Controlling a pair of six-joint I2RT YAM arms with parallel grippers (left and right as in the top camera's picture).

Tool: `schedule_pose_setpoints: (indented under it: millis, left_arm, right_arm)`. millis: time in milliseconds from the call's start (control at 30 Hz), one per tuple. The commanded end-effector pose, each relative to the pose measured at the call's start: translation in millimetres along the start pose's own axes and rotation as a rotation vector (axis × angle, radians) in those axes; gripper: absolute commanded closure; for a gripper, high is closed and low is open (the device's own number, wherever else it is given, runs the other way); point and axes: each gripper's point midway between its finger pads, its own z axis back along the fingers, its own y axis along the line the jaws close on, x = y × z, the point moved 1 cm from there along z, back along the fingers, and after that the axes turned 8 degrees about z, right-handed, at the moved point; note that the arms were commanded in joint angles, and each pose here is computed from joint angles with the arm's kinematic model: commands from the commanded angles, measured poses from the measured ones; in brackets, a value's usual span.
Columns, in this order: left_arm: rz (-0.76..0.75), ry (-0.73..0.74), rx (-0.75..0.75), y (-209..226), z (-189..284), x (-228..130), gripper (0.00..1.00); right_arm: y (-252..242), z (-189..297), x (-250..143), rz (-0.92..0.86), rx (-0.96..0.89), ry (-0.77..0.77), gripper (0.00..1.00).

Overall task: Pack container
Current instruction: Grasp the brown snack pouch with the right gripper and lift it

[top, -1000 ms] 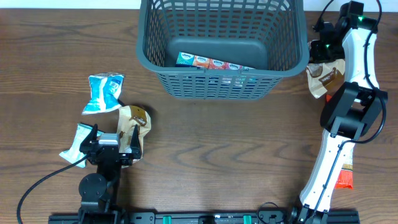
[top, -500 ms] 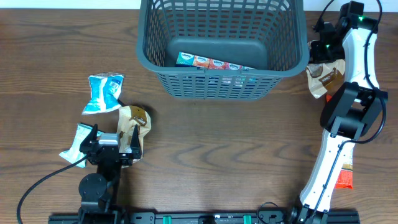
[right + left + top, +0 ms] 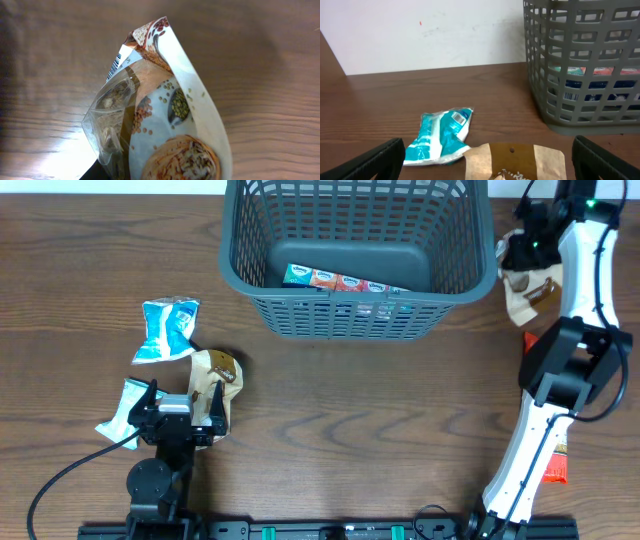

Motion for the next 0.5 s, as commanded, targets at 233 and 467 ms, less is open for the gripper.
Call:
schedule_pose_setpoints:
  millis: [233,467]
  left_arm:
    - [-0.01,0.045,0.016,3,0,-14,0.01]
    - [-0.01,0.045,0.016,3,0,-14,0.01]
  right_arm:
    - [-16,87,28,0.0,-0.158,-0.145,0.99]
    - [-28,168,46,-0.027,-0.293,-0.3,0.99]
